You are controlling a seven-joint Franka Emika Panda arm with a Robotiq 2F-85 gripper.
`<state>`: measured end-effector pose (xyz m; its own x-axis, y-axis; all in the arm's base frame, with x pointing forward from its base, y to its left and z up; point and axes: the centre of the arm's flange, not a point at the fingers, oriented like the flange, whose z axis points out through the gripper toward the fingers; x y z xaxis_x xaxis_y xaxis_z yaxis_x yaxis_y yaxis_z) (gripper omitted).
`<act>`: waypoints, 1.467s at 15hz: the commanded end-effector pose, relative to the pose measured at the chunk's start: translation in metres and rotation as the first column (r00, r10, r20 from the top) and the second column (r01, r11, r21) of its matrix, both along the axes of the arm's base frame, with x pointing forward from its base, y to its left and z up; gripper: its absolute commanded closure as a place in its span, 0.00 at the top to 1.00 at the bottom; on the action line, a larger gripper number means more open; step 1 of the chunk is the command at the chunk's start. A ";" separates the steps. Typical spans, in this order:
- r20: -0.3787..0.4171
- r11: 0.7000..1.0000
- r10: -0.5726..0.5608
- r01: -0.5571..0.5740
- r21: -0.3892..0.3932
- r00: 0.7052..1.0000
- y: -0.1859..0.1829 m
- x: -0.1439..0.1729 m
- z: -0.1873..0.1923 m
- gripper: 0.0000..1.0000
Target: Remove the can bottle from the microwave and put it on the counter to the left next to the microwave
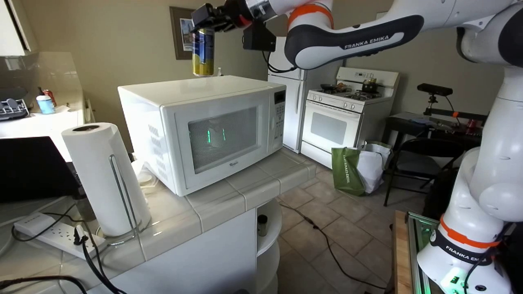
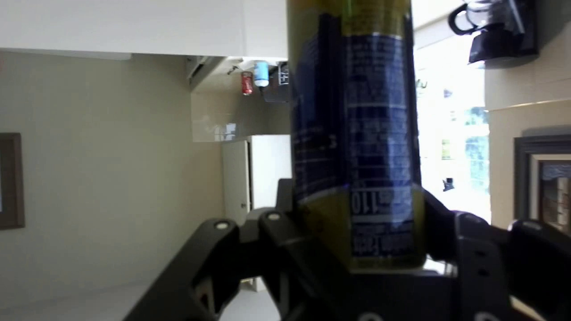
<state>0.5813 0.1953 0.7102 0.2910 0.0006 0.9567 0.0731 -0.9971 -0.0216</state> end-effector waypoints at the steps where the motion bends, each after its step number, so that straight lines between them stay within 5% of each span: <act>1: 0.039 0.989 0.150 -0.150 0.011 0.988 0.070 -0.019 0.019 0.37; 10: -0.008 0.897 0.432 -0.429 0.111 0.902 0.257 -0.016 -0.019 0.37; 16: -0.042 0.893 0.430 -0.419 0.165 0.902 0.279 0.005 -0.069 0.37; 17: -0.068 0.888 0.446 -0.432 0.155 0.893 0.266 -0.011 -0.072 0.37; 18: -0.076 0.889 0.444 -0.430 0.156 0.893 0.267 -0.007 -0.080 0.62; 21: -0.081 0.889 0.445 -0.430 0.156 0.892 0.268 -0.006 -0.083 0.62; 22: -0.080 0.889 0.445 -0.430 0.156 0.892 0.268 -0.007 -0.082 0.37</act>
<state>0.5745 0.4632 0.6284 0.3937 0.0298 0.9187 0.4910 -0.8518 -0.1828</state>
